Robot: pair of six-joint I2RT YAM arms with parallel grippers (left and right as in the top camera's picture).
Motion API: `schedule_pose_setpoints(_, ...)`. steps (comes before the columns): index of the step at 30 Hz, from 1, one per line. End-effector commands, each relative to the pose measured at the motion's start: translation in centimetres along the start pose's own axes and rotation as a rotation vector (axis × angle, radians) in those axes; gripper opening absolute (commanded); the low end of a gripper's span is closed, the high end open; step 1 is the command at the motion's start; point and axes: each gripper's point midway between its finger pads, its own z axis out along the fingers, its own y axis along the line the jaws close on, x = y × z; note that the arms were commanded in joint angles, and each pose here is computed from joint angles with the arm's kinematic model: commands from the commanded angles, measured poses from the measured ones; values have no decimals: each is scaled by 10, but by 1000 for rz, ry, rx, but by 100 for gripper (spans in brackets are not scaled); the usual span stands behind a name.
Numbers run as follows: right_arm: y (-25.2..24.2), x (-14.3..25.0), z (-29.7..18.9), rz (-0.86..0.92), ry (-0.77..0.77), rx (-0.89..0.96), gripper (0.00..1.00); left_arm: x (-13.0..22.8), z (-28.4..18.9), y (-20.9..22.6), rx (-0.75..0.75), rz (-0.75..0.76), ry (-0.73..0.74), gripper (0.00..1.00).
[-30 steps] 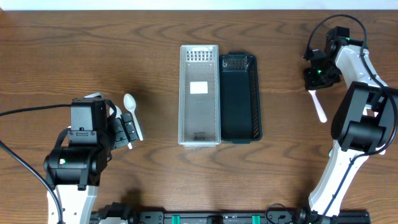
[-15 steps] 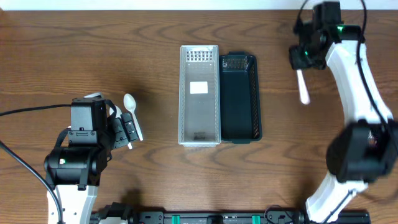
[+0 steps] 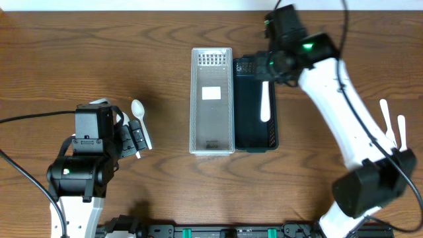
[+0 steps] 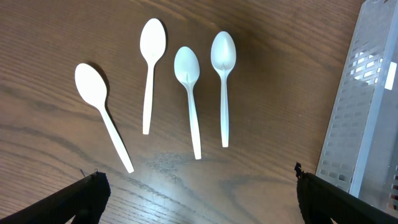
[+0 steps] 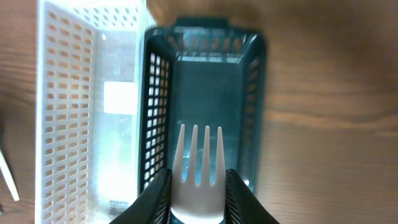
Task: Pack container
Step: 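Lower the fork into the black basket and open the right gripper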
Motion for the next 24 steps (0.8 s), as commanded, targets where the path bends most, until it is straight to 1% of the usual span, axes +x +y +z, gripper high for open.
schedule_pose_setpoints(1, 3, 17, 33, 75, 74, 62, 1, -4, -4, -1, 5, -2, -12, 98)
schedule_pose_setpoints(9, -6, 49, 104, 59, 244, 144, 1, -2, -4, -1, 3, -1, -5, 98)
schedule_pose_setpoints(13, -7, 53, 113, 27, 263, 148, 1, -2, -4, -1, 3, -1, -5, 98)
schedule_pose_setpoints(14, -7, 52, 113, 15, 258, 144, 2, -2, -4, -1, 3, -1, -5, 98)
schedule_pose_setpoints(15, -6, 50, 113, 8, 254, 140, 11, -2, -4, -1, 3, -1, -5, 98)
schedule_pose_setpoints(16, -5, 51, 113, 7, 255, 137, 24, -2, -4, -1, 3, -1, -5, 98)
schedule_pose_setpoints(17, -5, 51, 113, 7, 258, 132, 29, -2, -4, -1, 3, -1, -5, 98)
schedule_pose_setpoints(21, 0, 51, 110, -26, 265, 100, 34, -2, -4, -1, 3, -1, -5, 98)
schedule_pose_setpoints(23, 0, 44, 103, -43, 245, 91, 42, -2, -4, -1, 3, -1, -5, 98)
schedule_pose_setpoints(24, 1, 37, 95, -44, 225, 83, 49, -2, -4, -1, 3, -1, -5, 98)
